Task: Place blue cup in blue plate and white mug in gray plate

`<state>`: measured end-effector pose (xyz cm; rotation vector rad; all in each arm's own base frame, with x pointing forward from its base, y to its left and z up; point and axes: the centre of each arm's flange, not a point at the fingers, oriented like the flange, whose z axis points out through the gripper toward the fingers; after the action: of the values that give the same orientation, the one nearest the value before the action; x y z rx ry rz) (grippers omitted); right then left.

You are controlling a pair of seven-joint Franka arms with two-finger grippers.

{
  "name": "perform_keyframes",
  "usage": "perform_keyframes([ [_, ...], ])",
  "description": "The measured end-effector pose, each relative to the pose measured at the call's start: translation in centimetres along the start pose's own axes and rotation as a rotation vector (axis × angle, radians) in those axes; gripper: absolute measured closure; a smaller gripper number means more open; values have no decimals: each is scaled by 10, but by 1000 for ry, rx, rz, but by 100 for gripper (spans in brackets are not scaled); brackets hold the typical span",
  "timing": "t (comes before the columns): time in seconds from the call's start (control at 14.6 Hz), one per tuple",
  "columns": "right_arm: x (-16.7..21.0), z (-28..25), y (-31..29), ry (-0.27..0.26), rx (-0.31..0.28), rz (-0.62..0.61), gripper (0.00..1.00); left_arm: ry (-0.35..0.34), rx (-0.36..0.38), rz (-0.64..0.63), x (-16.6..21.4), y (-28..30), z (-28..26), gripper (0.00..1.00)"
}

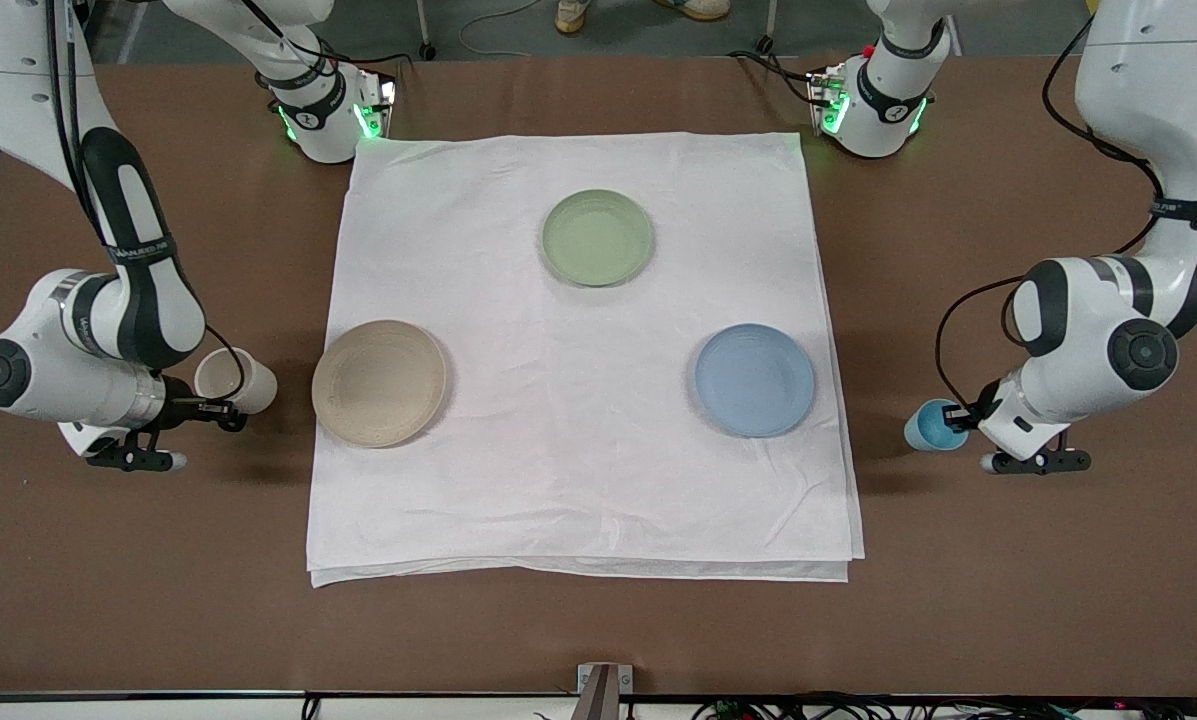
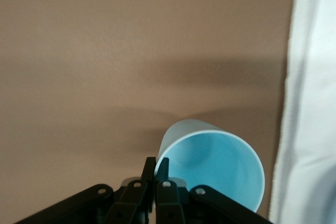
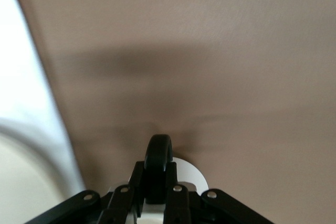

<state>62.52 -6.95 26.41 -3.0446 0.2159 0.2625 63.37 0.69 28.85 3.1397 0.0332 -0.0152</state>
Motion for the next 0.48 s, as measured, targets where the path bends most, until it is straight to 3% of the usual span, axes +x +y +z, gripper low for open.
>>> perform_keyframes([
  [0.27,-27,-37,-115,-9,39,90,81,-44,-2,-14,-20,48,-87,97],
  [0.48,-55,-8,-183,41,31,119,81,-67,-6,-86,-39,102,-93,97],
])
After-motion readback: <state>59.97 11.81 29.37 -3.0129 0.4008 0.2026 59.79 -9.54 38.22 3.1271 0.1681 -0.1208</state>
